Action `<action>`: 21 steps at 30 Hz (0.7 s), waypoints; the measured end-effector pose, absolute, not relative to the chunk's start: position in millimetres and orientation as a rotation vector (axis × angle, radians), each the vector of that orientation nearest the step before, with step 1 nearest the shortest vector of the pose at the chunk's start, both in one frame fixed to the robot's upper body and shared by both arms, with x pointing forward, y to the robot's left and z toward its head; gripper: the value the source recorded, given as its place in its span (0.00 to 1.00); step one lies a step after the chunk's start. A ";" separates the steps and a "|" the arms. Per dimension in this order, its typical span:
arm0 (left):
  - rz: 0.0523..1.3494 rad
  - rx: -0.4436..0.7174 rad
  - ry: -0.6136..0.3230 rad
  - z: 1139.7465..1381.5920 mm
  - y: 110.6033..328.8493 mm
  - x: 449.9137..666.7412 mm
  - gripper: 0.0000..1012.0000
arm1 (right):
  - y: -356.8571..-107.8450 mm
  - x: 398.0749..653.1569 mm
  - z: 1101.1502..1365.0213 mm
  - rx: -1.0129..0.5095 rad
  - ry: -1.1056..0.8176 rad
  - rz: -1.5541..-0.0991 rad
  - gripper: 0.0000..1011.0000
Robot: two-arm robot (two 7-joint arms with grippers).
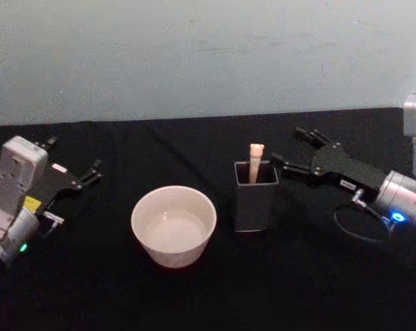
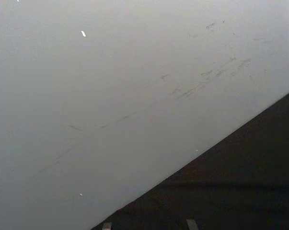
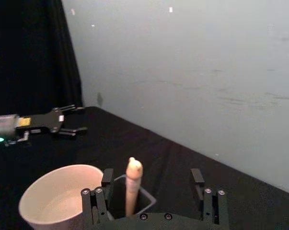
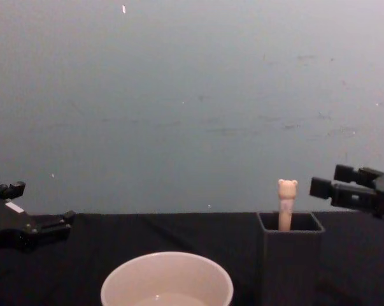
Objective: Pick up the stirring spoon with one hand, stir inside the cup, then place it back in its original position.
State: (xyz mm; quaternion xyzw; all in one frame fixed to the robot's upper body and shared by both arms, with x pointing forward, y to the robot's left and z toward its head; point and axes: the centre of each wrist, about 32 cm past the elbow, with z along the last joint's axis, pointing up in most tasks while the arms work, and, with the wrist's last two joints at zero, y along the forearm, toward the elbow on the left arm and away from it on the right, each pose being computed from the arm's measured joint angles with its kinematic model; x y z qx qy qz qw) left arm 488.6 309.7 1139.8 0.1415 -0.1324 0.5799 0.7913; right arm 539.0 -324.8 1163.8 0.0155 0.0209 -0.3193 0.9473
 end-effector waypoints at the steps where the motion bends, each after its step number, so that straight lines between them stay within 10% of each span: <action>1: 1.248 0.304 -0.285 1139.8 309.7 488.6 0.99 | -324.6 540.0 1163.0 0.031 0.045 -0.640 0.99; 21: 1.248 0.305 -0.285 1139.8 309.7 488.6 0.99 | -317.0 573.9 1156.7 -0.016 0.010 -0.486 0.99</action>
